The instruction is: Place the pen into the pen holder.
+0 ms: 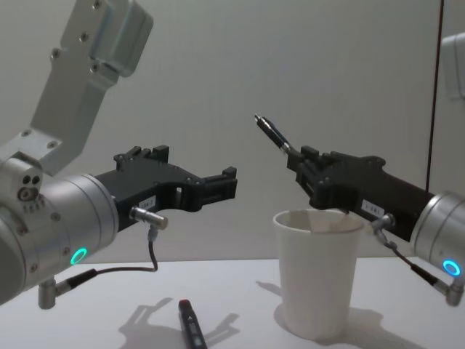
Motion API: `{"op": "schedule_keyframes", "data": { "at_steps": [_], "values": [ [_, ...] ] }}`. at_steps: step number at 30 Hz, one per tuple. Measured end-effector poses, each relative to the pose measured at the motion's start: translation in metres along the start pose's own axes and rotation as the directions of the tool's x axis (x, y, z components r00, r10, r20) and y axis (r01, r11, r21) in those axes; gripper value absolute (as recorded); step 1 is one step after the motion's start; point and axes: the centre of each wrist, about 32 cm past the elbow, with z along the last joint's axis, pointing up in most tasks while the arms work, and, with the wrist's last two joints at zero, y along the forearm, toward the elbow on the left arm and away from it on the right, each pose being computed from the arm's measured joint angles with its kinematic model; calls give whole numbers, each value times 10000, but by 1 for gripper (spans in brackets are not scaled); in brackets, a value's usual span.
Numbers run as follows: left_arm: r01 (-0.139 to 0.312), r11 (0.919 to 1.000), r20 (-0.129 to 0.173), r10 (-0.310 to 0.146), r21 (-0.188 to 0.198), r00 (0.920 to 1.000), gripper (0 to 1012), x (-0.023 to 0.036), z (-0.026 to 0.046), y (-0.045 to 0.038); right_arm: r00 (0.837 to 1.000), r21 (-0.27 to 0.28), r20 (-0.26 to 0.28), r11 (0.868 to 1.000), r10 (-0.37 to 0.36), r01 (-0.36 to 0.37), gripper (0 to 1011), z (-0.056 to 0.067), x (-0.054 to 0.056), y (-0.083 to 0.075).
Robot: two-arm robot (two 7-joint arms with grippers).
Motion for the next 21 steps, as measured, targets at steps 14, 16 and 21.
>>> {"op": "schedule_keyframes", "data": {
  "at_steps": [14,16,21],
  "values": [
    [0,10000,0,0,0,10000,1001,0,0,0,9996,-58,272,10000,-5,6,133,-80,-15,-28],
    [0,10000,-1,0,1,10000,1001,0,0,0,9996,-65,293,10000,-3,5,133,-85,-16,-29],
    [0,10000,-1,0,1,10000,1001,0,0,0,9994,-80,350,10000,1,2,147,-100,-18,-33]
  ]
}}
